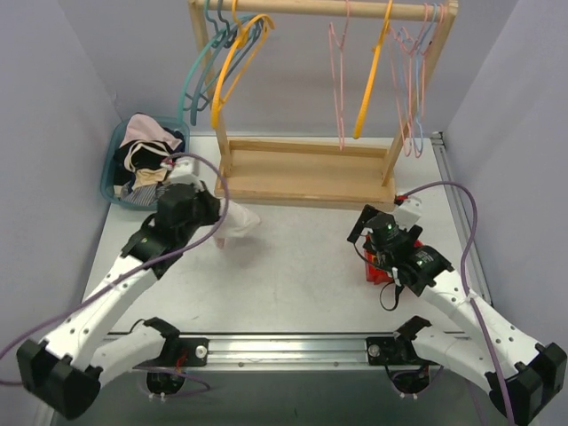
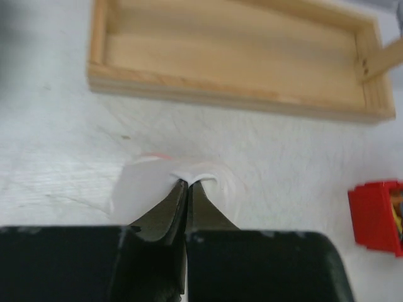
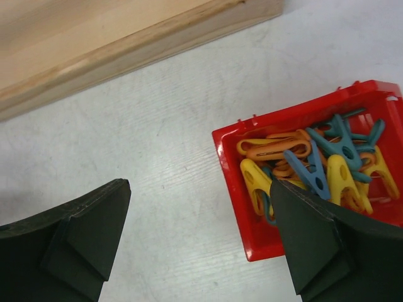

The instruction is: Remove the underwear clipped to the hanger

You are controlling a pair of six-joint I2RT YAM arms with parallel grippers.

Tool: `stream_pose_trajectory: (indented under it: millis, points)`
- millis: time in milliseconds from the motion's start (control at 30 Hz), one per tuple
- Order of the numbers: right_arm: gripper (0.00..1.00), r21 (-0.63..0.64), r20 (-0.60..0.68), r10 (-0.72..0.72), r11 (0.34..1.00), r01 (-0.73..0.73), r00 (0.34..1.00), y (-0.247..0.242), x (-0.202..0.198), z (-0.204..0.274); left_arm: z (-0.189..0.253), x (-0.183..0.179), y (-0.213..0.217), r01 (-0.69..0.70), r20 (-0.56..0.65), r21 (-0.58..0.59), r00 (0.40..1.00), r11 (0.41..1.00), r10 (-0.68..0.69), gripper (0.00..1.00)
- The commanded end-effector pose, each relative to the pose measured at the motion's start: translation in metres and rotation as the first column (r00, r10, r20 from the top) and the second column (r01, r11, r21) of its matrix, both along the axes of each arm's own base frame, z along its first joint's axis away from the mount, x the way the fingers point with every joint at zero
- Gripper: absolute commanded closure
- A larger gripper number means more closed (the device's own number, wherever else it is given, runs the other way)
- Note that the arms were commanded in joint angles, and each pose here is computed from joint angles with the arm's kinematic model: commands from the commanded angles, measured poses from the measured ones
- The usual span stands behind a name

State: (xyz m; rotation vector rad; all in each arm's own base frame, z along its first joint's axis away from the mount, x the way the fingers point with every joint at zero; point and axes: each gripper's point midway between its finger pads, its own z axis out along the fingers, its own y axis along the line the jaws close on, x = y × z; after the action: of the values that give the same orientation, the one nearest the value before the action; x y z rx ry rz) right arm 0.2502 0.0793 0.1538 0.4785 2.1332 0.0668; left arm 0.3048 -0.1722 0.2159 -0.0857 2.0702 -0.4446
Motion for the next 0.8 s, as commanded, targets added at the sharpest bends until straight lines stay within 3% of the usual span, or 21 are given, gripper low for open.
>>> stream_pose_trajectory:
  millis: [0, 100, 233, 267, 333, 367, 433, 633, 767]
  points:
    - [0.0, 0.024, 0.022, 0.097, 0.995, -0.097, 0.995, 0.022, 0.005, 0.0, 0.029, 0.001, 0.065, -0.219, 0.064, 0.009, 0.974, 0.976, 0.218, 0.97]
    - [0.0, 0.03, 0.025, 0.154, 0.987, -0.155, 0.988, 0.038, 0.005, -0.002, 0.054, 0.015, 0.103, -0.342, 0.116, -0.049, 0.931, 0.939, 0.345, 0.97]
    - [0.0, 0.041, 0.02, 0.226, 0.973, -0.226, 0.974, 0.059, 0.004, -0.004, 0.081, 0.039, 0.161, -0.507, 0.186, -0.126, 0.832, 0.853, 0.522, 0.97]
    - [0.0, 0.043, 0.017, 0.251, 0.967, -0.251, 0.968, 0.066, 0.003, -0.005, 0.1, 0.047, 0.186, -0.558, 0.228, -0.167, 0.78, 0.813, 0.582, 0.97]
    - [0.0, 0.045, 0.015, 0.274, 0.961, -0.274, 0.962, 0.074, 0.004, -0.007, 0.107, 0.067, 0.201, -0.576, 0.244, -0.193, 0.756, 0.794, 0.608, 0.97]
    - [0.0, 0.048, 0.015, 0.284, 0.957, -0.285, 0.959, 0.077, 0.004, -0.007, 0.12, 0.076, 0.227, -0.611, 0.274, -0.226, 0.708, 0.759, 0.651, 0.97]
    - [0.0, 0.054, 0.01, 0.314, 0.948, -0.314, 0.949, 0.085, 0.006, -0.01, 0.146, 0.104, 0.237, -0.575, 0.332, -0.282, 0.693, 0.768, 0.64, 0.97]
    - [0.0, 0.041, -0.004, 0.356, 0.934, -0.356, 0.934, 0.098, 0.012, -0.018, 0.204, 0.155, 0.263, -0.488, 0.527, -0.428, 0.55, 0.761, 0.649, 0.97]
    - [0.0, 0.02, -0.017, 0.365, 0.931, -0.365, 0.931, 0.101, 0.016, -0.025, 0.163, 0.207, 0.278, -0.514, 0.46, -0.427, 0.585, 0.744, 0.668, 0.97]
